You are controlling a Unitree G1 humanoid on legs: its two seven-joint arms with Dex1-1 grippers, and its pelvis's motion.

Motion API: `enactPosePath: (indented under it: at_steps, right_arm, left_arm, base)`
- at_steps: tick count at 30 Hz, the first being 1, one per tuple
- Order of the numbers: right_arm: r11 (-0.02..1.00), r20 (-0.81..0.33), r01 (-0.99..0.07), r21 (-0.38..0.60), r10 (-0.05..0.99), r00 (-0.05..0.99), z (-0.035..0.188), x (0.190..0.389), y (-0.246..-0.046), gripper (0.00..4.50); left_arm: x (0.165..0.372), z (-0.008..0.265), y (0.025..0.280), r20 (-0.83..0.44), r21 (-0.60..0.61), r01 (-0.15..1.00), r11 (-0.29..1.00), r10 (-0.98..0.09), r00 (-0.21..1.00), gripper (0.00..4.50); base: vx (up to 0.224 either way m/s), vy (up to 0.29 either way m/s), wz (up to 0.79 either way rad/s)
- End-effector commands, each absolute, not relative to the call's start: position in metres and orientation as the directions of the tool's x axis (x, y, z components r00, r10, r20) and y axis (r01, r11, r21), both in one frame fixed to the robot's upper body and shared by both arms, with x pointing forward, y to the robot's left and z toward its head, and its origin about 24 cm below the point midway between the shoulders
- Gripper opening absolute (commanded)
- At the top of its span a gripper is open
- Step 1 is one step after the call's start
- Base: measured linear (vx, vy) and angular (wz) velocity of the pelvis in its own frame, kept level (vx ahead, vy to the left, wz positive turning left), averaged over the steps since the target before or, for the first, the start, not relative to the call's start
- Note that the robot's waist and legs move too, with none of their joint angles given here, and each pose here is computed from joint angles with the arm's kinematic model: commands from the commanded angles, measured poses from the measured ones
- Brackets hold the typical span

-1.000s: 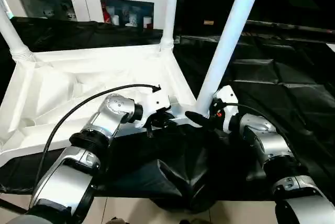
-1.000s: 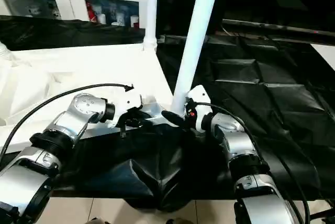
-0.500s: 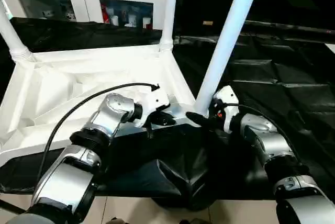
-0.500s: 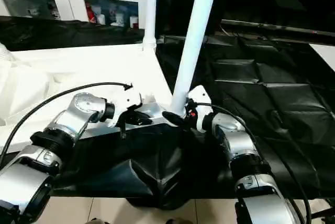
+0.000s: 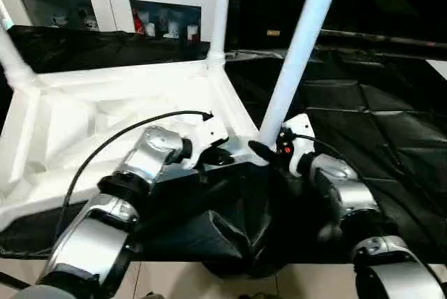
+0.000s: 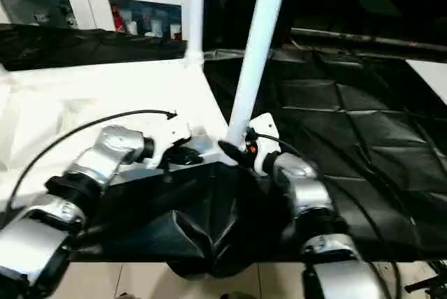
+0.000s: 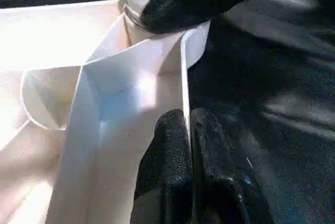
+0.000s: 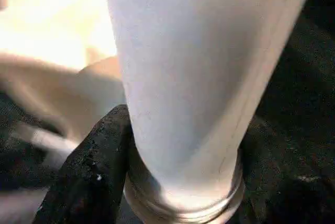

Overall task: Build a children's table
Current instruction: Rotate leg to tighten

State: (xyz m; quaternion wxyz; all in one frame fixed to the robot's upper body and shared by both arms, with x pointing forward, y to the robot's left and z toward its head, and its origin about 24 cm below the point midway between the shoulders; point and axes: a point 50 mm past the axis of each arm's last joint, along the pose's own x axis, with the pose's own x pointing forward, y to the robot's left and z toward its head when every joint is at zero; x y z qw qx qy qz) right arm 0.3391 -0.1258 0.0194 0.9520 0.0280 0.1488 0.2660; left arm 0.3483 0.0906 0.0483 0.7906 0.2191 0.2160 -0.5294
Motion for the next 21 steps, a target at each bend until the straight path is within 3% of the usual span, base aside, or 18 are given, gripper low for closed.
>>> enactPosePath:
  at_steps: [1, 3, 5, 8, 11, 13, 14, 16, 19, 21]
  right_arm:
    - [0.928, -0.386, -0.343, 0.143, 0.372, 0.844, 0.001, 0.337, -0.127, 2.62]
    - [0.968, -0.420, -0.210, 0.138, 0.249, 0.873, -0.002, 0.341, -0.116, 2.62]
    - [0.974, -0.413, -0.197, 0.111, 0.226, 0.882, 0.003, 0.345, -0.099, 2.62]
    - [0.967, -0.387, -0.241, 0.086, 0.255, 0.886, 0.009, 0.348, -0.088, 2.62]
    - [0.954, -0.333, -0.264, 0.141, 0.297, 0.895, 0.014, 0.350, -0.091, 2.62]
    - [0.947, -0.308, -0.277, 0.164, 0.316, 0.897, 0.017, 0.351, -0.093, 3.17]
    - [0.942, -0.299, -0.291, 0.168, 0.330, 0.895, 0.018, 0.351, -0.095, 3.17]
    - [0.931, -0.281, -0.332, 0.151, 0.363, 0.889, 0.021, 0.353, -0.102, 3.40]
    - [0.914, -0.269, -0.388, 0.116, 0.405, 0.874, 0.023, 0.353, -0.108, 3.40]
    - [0.837, -0.260, -0.543, 0.064, 0.539, 0.801, 0.028, 0.348, -0.123, 3.40]
  left_arm:
    - [0.339, 0.028, 0.073, -0.602, 0.071, 0.923, 0.379, -0.721, 0.342, 0.00]
    - [0.341, 0.029, 0.049, -0.585, 0.085, 0.900, 0.428, -0.710, 0.393, 0.00]
    - [0.339, 0.032, 0.027, -0.567, 0.079, 0.896, 0.437, -0.720, 0.400, 0.00]
    - [0.338, 0.034, 0.020, -0.556, 0.087, 0.902, 0.424, -0.730, 0.397, 0.00]
    - [0.340, 0.035, 0.028, -0.551, 0.104, 0.909, 0.404, -0.737, 0.391, 0.00]
    - [0.341, 0.035, 0.033, -0.551, 0.109, 0.914, 0.392, -0.741, 0.383, 0.00]
    - [0.341, 0.035, 0.037, -0.552, 0.110, 0.917, 0.383, -0.744, 0.377, 0.00]
    - [0.342, 0.035, 0.045, -0.557, 0.113, 0.922, 0.371, -0.744, 0.368, 0.00]
    - [0.342, 0.036, 0.055, -0.553, 0.107, 0.935, 0.338, -0.761, 0.339, 0.00]
    - [0.339, 0.038, 0.073, -0.556, 0.090, 0.965, 0.246, -0.792, 0.254, 0.00]
  base:
    - [0.000, 0.000, 0.00]
    - [0.000, 0.000, 0.00]
    - [0.000, 0.000, 0.00]
    - [0.000, 0.000, 0.00]
    - [0.000, 0.000, 0.00]
    - [0.000, 0.000, 0.00]
    - [0.000, 0.000, 0.00]
    - [0.000, 0.000, 0.00]
    - [0.000, 0.000, 0.00]
    - [0.000, 0.000, 0.00]
